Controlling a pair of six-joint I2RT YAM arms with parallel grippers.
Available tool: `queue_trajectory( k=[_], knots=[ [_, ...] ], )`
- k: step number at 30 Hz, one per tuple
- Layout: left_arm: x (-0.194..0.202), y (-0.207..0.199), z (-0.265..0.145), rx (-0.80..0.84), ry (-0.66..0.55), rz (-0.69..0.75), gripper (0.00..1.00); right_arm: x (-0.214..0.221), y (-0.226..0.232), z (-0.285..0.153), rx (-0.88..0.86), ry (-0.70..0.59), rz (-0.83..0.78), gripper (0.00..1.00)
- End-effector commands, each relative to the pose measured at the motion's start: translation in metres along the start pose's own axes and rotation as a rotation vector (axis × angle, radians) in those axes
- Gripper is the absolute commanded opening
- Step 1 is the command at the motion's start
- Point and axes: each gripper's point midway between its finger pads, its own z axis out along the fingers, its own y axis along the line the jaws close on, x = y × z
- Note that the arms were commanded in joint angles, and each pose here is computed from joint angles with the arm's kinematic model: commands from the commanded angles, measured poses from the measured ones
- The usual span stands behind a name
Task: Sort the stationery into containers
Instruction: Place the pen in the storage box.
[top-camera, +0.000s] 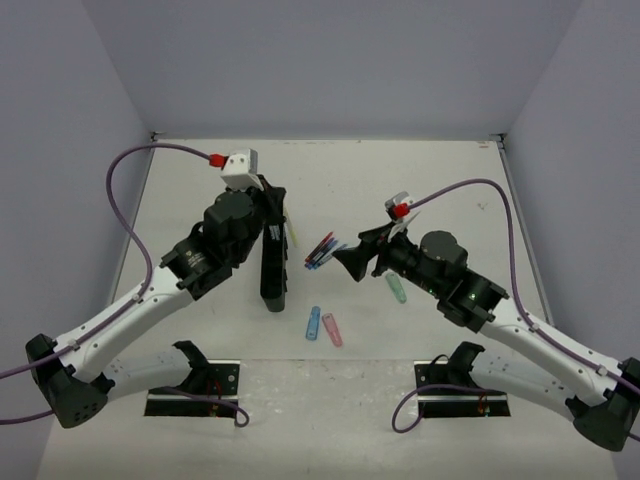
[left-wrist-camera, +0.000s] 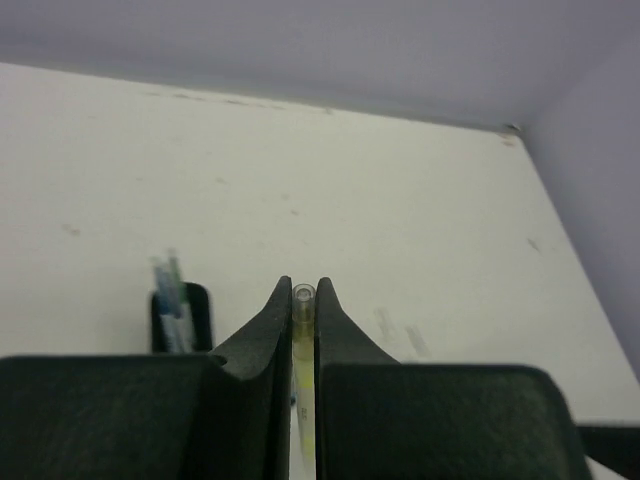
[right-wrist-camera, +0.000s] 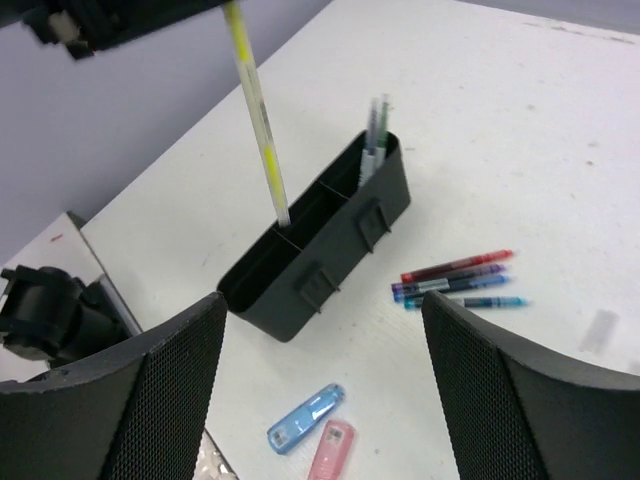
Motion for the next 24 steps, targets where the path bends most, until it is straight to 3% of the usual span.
queue_trajectory(
  k=[1, 7, 12, 21, 23, 24],
  knots=[
    [-0.035, 0.075, 0.016, -0.358, -0.149, 0.070, 0.00, -0.005, -0.027, -0.026, 0.149, -0.096, 0.071, 0.81],
    [-0.046, 0.098, 0.064, -0.444, -0.243, 0.088, 0.00, 0.012, -0.032, -0.059, 0.157, -0.100, 0.109, 0.85],
    [-0.008, 0.117, 0.092, -0.500, -0.186, 0.121, 0.00, 0.022, -0.039, -0.078, 0.198, -0.064, 0.120, 0.98],
    [0.050, 0.149, 0.095, -0.575, -0.136, 0.120, 0.00, 0.024, -0.049, -0.083, 0.288, 0.005, 0.132, 0.99],
    [0.058, 0.150, 0.097, -0.575, -0.107, 0.122, 0.07, 0.026, -0.050, -0.081, 0.306, 0.021, 0.146, 0.99],
    [0.062, 0.151, 0.097, -0.577, -0.092, 0.122, 0.16, 0.028, -0.053, -0.080, 0.326, 0.035, 0.152, 0.99]
  ],
)
